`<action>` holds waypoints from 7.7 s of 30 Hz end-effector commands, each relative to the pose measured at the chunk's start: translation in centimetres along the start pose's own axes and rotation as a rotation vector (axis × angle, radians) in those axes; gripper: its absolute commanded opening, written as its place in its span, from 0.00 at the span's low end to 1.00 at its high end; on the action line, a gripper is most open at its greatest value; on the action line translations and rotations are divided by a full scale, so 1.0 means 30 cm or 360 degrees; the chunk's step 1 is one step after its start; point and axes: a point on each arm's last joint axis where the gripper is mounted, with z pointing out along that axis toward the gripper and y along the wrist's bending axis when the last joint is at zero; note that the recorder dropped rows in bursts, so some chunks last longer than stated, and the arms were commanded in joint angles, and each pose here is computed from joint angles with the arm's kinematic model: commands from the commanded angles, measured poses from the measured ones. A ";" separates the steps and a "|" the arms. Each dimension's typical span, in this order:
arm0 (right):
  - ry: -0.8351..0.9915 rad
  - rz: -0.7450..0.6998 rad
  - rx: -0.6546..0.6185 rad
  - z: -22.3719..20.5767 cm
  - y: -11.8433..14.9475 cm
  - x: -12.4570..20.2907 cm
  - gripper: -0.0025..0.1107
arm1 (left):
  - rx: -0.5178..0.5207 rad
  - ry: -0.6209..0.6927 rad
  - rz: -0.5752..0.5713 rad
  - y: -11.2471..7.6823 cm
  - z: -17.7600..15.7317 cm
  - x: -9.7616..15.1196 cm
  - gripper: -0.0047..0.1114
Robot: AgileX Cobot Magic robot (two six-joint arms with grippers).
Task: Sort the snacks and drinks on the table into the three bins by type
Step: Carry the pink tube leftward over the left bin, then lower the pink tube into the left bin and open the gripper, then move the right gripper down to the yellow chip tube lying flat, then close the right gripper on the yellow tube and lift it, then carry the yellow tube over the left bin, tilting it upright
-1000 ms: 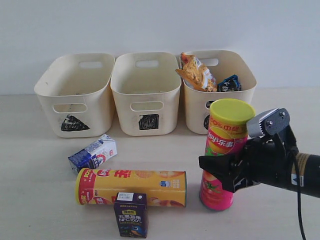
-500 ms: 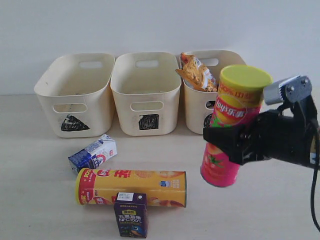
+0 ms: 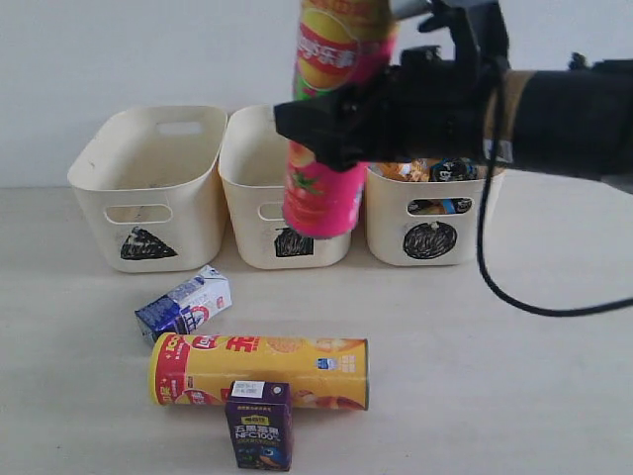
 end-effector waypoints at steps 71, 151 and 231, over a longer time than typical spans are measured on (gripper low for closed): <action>-0.0195 -0.0083 0.0318 0.860 -0.045 -0.033 0.67 | -0.0004 0.0001 0.0013 0.000 0.000 0.004 0.08; 0.1896 -0.0926 -0.0858 0.662 0.246 0.425 0.90 | -0.0004 0.0001 0.0013 0.000 0.000 0.004 0.08; -0.0475 -0.0539 0.0379 0.861 0.035 0.070 0.09 | -0.0004 0.0001 0.0013 0.000 0.000 0.004 0.08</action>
